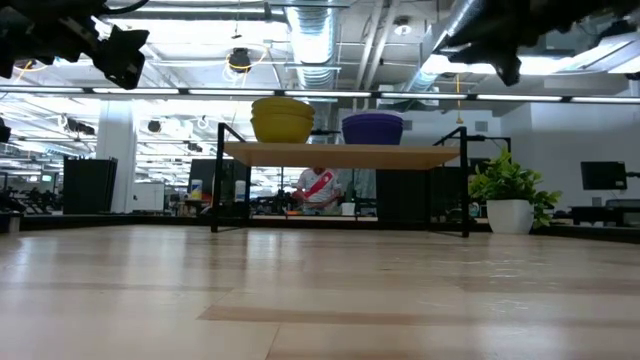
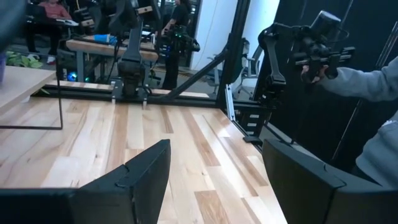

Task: Pick & Place Mini bowls
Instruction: Return to Home Position

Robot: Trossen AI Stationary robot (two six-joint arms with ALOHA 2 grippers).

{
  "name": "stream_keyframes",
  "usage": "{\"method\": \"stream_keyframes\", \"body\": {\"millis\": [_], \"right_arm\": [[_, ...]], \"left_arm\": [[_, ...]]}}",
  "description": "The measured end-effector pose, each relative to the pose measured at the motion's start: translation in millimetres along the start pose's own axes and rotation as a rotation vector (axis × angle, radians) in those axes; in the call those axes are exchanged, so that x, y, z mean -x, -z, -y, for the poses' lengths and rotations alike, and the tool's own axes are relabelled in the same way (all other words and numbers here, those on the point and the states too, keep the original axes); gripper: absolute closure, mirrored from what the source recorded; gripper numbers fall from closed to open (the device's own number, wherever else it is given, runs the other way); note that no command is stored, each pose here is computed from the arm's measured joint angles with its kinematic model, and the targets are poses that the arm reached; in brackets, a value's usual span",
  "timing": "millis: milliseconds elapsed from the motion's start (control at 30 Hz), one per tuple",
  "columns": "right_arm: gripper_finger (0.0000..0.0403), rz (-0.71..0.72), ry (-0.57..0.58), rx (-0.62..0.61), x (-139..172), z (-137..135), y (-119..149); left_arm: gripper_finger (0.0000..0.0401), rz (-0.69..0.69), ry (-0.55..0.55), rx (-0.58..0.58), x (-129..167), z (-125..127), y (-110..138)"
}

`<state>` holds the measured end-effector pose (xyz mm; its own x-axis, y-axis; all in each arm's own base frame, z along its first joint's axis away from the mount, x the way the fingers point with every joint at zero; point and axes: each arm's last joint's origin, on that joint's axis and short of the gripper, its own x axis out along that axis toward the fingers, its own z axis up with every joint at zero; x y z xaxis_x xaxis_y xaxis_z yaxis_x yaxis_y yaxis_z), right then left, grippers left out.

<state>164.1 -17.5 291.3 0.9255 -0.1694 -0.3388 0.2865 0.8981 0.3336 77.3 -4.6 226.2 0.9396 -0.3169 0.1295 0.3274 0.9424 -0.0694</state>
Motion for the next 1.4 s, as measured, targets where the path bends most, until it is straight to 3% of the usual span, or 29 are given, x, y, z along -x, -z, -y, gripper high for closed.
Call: {"method": "stream_keyframes", "body": {"millis": [400, 600, 767, 867, 933, 1000, 1100, 1267, 1400], "right_arm": [[0.0285, 0.15, -0.012, -0.007, 34, 3, 31], [0.0285, 0.296, -0.038, -0.03, 47, 9, 49], [0.0285, 0.253, 0.002, -0.061, 52, 19, 66], [0.0285, 0.251, 0.0, -0.147, 55, 22, 67], [0.0285, 0.257, 0.013, -0.082, 56, 22, 67], [0.0285, 0.232, -0.027, 0.016, 56, 20, 68], [0.0285, 0.202, -0.112, 0.07, 56, 18, 69], [0.0285, 0.155, -0.226, 0.084, 51, 18, 77], [0.0285, 0.162, -0.288, 0.016, 41, 26, 96]], "left_arm": [[0.0148, -0.001, 0.0, 0.0, 0, 0, 0], [0.0148, -0.001, 0.0, -0.024, 0, 0, 0], [0.0148, -0.001, 0.0, -0.02, 0, 0, 0], [0.0148, -0.001, 0.001, -0.019, 0, 0, 0], [0.0148, -0.001, 0.001, -0.019, 0, 0, 0], [0.0148, -0.001, 0.001, -0.019, 0, 0, 0], [0.0148, -0.001, 0.001, -0.019, 0, 0, 0], [0.0148, -0.002, 0.001, -0.047, 0, 0, 0], [0.0148, -0.002, 0.001, -0.075, 0, 0, 0]]}}
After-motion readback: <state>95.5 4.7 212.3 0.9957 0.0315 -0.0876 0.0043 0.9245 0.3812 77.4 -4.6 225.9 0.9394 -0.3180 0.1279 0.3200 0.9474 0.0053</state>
